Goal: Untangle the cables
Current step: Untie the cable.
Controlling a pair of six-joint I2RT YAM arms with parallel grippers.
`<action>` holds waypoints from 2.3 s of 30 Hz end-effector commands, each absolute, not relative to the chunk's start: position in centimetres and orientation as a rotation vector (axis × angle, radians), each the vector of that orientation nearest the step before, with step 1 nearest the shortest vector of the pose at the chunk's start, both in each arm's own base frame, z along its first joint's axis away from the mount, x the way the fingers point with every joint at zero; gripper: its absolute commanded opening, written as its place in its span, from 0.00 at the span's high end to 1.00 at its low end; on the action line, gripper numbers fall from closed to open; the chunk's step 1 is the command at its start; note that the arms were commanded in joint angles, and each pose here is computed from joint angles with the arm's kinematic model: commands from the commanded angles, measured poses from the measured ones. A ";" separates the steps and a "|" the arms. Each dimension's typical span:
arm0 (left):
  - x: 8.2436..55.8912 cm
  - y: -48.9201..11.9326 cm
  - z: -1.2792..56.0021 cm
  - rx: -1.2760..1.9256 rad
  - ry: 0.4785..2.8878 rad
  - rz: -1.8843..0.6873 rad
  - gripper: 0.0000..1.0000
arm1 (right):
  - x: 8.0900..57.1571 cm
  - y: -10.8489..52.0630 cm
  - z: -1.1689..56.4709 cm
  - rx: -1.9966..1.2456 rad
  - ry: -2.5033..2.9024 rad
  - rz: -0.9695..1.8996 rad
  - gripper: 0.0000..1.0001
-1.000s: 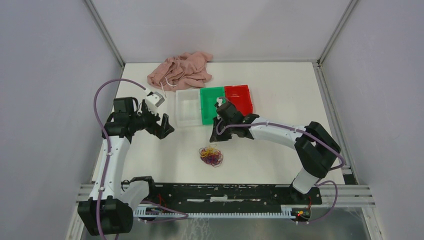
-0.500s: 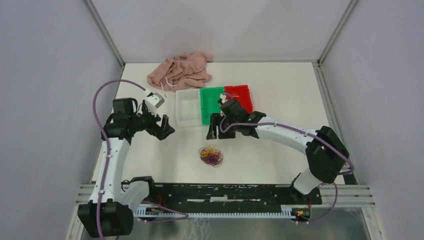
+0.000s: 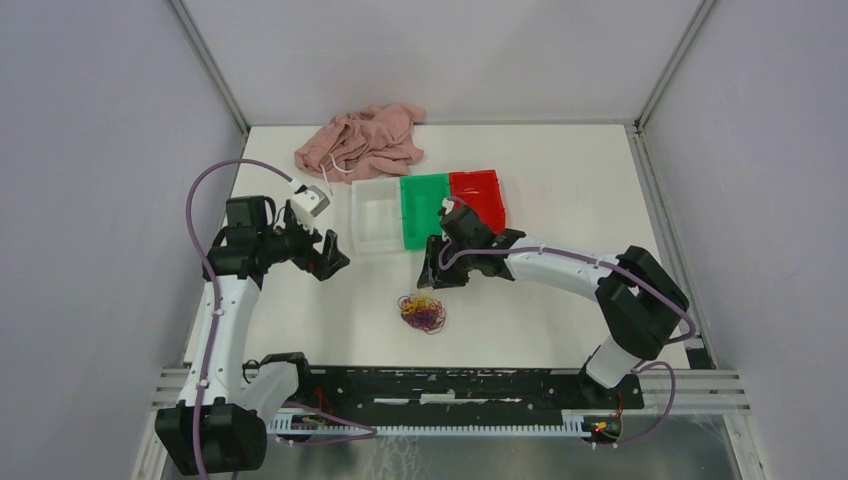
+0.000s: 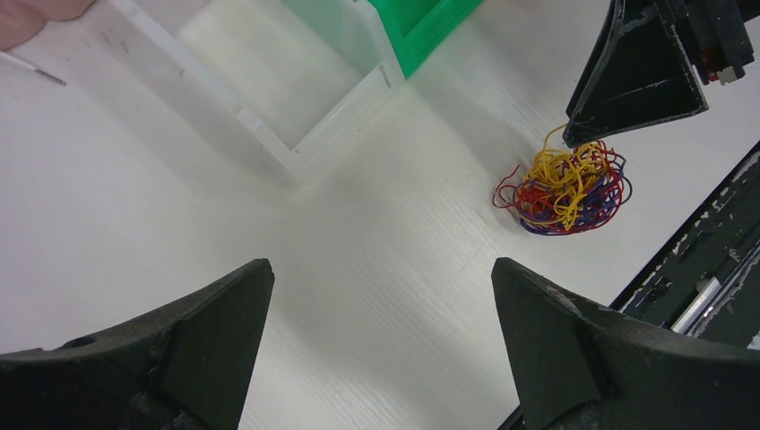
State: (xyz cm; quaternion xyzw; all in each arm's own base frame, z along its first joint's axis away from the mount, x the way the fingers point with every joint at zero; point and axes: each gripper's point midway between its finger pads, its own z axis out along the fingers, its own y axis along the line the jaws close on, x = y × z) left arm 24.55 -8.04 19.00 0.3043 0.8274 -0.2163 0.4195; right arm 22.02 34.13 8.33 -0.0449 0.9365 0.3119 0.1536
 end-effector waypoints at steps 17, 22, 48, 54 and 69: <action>24.8 -8.4 20.7 0.821 1.995 -0.531 0.01 | 22.4 35.7 8.9 -0.095 2.661 0.989 0.90; 24.7 -8.7 20.7 0.817 1.993 -0.548 0.01 | 22.9 36.4 12.0 -0.154 2.579 1.046 1.00; 21.1 -17.5 22.4 1.053 1.800 -0.791 0.04 | 19.9 40.8 29.7 -0.583 2.088 1.603 1.00; 21.0 -18.5 22.6 1.021 1.792 -0.819 0.13 | 19.6 40.9 30.1 -0.571 2.061 1.647 1.00; 22.4 -18.6 24.6 0.860 1.713 -0.774 0.70 | 18.7 40.3 30.6 -0.540 2.036 1.703 1.00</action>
